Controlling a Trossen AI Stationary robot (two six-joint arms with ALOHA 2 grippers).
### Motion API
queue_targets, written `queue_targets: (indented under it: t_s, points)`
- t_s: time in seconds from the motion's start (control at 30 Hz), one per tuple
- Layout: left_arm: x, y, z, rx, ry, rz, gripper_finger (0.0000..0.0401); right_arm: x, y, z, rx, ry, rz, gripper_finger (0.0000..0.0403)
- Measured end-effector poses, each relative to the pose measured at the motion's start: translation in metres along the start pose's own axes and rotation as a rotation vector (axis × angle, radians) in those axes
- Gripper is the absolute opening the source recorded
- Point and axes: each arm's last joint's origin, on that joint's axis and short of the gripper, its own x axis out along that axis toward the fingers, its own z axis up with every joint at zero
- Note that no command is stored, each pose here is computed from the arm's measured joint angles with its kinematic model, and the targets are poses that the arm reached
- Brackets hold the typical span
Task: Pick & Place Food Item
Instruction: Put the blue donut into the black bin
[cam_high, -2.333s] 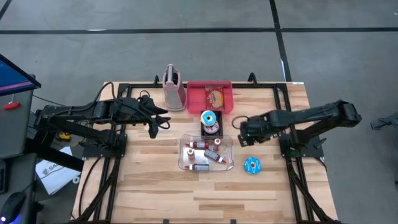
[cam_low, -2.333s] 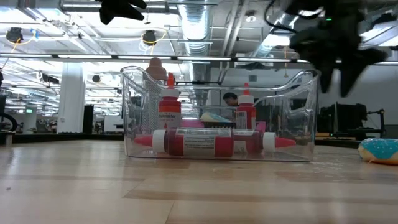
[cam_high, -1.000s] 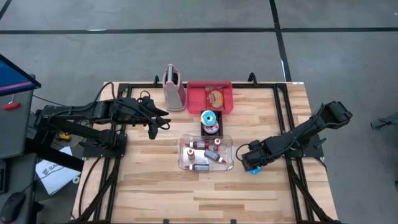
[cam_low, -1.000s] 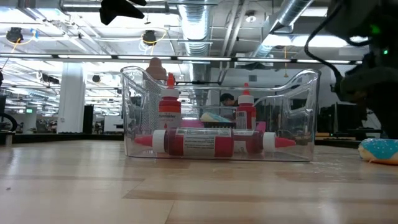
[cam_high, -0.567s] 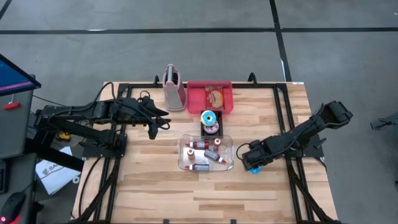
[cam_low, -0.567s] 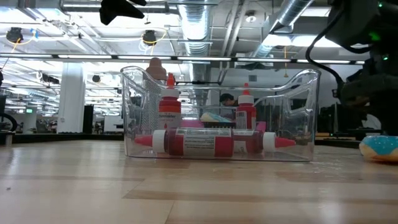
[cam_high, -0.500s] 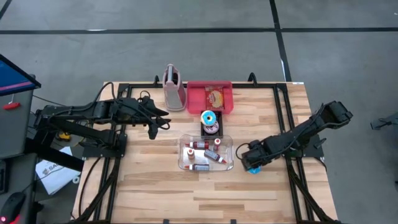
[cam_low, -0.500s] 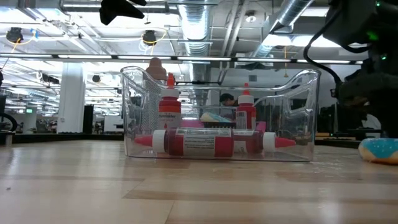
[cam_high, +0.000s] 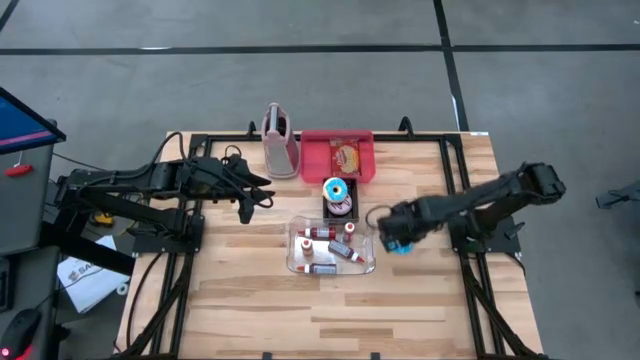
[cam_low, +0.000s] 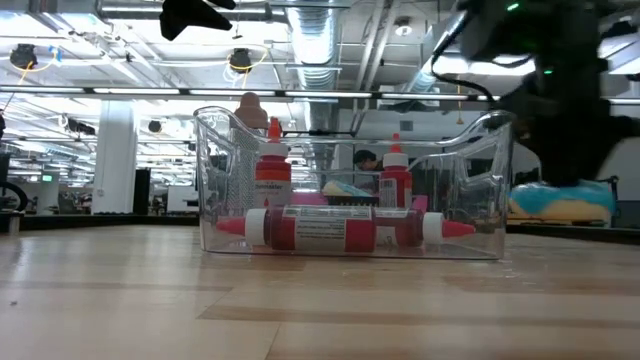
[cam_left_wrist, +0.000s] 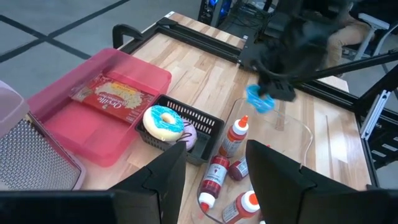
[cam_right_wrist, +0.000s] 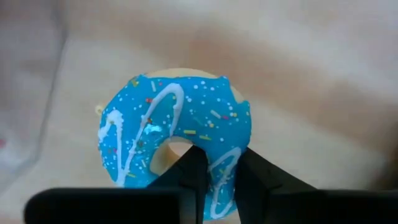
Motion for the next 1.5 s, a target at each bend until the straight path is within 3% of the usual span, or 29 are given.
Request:
queue_targets:
  t_s: [0.13,0.43,0.73,0.93,1.13,1.5]
  points:
    - [0.0,0.0,0.0,-0.009,-0.001,0.001,0.0162,-0.018,-0.013,0.034,-0.007,-0.075,-0.031,0.0067]
    - [0.0,0.0,0.0,-0.01,-0.001,0.003,0.0148,-0.073,-0.032,0.112,0.06,-0.317,0.248,0.0077]
    - [0.0,0.0,0.0,-0.02,-0.008,0.017,0.0147,-0.074,0.014,0.154,-0.092,-0.304,0.25,0.0077]
    - [0.0,0.001,0.001,-0.028,-0.012,0.021,0.0146,-0.053,0.039,0.161,-0.16,-0.242,0.239,0.0077]
    - [0.0,0.001,0.0,-0.034,-0.011,0.021,0.0145,-0.048,0.061,0.152,-0.223,-0.253,0.307,0.0077]
    - [0.0,-0.001,0.001,-0.044,-0.019,0.013,0.0145,-0.011,0.081,0.145,-0.264,-0.206,0.21,0.0077]
